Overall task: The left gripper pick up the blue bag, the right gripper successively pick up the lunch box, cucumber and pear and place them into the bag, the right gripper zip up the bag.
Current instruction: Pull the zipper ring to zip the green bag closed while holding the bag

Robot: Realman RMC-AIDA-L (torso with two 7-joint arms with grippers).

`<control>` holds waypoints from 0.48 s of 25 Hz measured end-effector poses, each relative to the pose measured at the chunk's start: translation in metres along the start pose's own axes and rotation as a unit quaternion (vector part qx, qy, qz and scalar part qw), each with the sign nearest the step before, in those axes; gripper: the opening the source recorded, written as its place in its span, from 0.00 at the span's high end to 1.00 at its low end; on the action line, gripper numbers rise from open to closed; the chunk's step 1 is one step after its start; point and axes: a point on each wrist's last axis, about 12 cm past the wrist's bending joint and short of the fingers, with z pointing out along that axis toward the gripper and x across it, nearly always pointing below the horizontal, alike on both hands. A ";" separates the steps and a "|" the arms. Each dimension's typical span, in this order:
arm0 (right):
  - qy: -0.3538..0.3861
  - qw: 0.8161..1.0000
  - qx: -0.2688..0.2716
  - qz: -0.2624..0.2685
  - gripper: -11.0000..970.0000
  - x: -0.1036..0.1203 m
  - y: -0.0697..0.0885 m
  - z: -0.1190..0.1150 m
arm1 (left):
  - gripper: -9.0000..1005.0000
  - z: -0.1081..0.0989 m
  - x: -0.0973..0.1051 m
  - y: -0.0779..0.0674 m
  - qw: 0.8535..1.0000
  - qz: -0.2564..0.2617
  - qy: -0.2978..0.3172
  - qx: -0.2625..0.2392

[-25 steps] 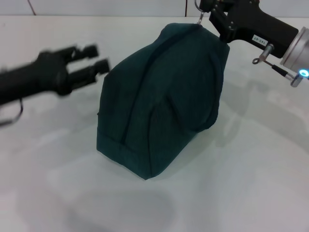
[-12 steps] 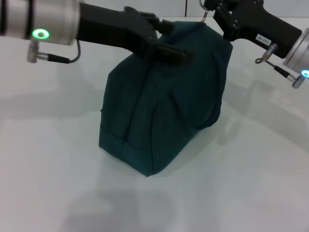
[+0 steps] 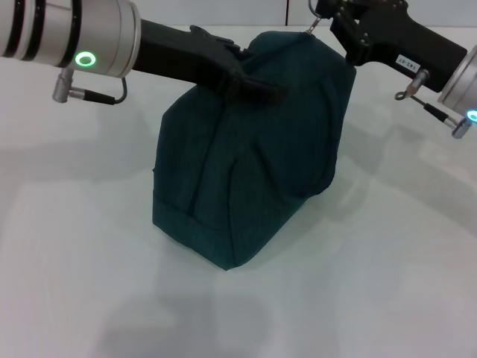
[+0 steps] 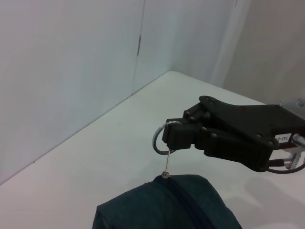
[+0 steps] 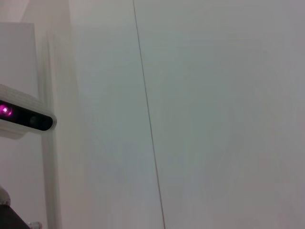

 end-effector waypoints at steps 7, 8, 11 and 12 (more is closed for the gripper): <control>0.000 1.000 0.000 0.001 0.93 0.001 0.000 -0.001 | 0.39 0.001 0.001 -0.001 1.000 0.005 0.003 0.002; 0.000 1.000 0.000 0.001 0.93 0.001 0.000 -0.002 | 0.44 0.002 0.001 -0.001 1.000 0.007 0.004 0.003; -0.001 1.000 0.001 0.001 0.92 0.001 0.000 -0.002 | 0.56 0.003 0.001 -0.002 1.000 0.009 0.006 0.004; -0.001 1.000 0.002 0.002 0.92 0.001 0.000 -0.002 | 0.59 0.003 0.001 -0.002 1.000 0.010 0.007 0.004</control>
